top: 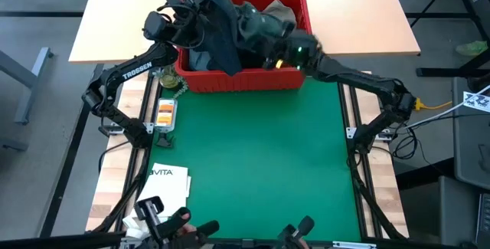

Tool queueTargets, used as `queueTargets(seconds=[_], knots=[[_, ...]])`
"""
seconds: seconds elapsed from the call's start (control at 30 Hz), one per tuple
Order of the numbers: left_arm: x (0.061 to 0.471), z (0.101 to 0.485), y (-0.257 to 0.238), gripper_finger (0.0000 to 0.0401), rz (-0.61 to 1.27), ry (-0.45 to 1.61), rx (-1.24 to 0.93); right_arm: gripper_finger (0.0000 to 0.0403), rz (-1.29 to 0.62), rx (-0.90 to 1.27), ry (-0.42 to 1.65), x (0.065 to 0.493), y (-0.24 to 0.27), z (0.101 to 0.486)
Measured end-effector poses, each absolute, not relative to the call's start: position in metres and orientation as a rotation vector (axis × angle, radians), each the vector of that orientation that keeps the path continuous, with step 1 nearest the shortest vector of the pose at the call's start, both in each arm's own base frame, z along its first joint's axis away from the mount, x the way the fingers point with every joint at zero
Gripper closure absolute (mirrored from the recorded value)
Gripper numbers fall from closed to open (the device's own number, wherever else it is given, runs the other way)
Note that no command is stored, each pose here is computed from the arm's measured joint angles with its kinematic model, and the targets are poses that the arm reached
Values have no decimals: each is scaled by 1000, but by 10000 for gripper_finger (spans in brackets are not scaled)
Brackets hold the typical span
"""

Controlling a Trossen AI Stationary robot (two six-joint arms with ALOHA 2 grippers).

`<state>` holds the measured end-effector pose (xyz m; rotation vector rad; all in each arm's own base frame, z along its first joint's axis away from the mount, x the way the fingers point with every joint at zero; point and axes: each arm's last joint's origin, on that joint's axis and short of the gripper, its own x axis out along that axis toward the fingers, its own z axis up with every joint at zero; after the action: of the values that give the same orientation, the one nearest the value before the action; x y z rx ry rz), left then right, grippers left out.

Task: Fold Laundry from Bin
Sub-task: Fold the dark blue pants

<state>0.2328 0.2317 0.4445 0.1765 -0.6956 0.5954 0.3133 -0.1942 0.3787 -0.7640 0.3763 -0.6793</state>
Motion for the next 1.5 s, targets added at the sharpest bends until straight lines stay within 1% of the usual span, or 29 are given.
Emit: queueTargets(seconds=[0.13, 0.23, 0.33, 0.47, 0.7, 0.97, 1.17, 1.5], knots=[[225, 451, 231, 398, 599, -794, 192, 397, -673, -778, 303, 301, -205, 430], [218, 461, 231, 398, 620, -866, 180, 399, -689, -779, 269, 285, -213, 462], [211, 477, 231, 399, 631, -921, 178, 399, -731, -776, 200, 269, -218, 490], [204, 502, 225, 399, 610, -984, 198, 400, -730, -768, 89, 247, -224, 518], [199, 536, 218, 399, 590, -953, 199, 400, -659, -713, -35, 226, -229, 540], [196, 551, 210, 400, 488, -917, 242, 400, -582, -741, -84, 215, -215, 562], [202, 547, 209, 400, 308, -815, 175, 400, -494, -704, 21, 202, -199, 572], [217, 526, 214, 400, 44, -476, 33, 398, -362, -667, 321, 178, -173, 564]])
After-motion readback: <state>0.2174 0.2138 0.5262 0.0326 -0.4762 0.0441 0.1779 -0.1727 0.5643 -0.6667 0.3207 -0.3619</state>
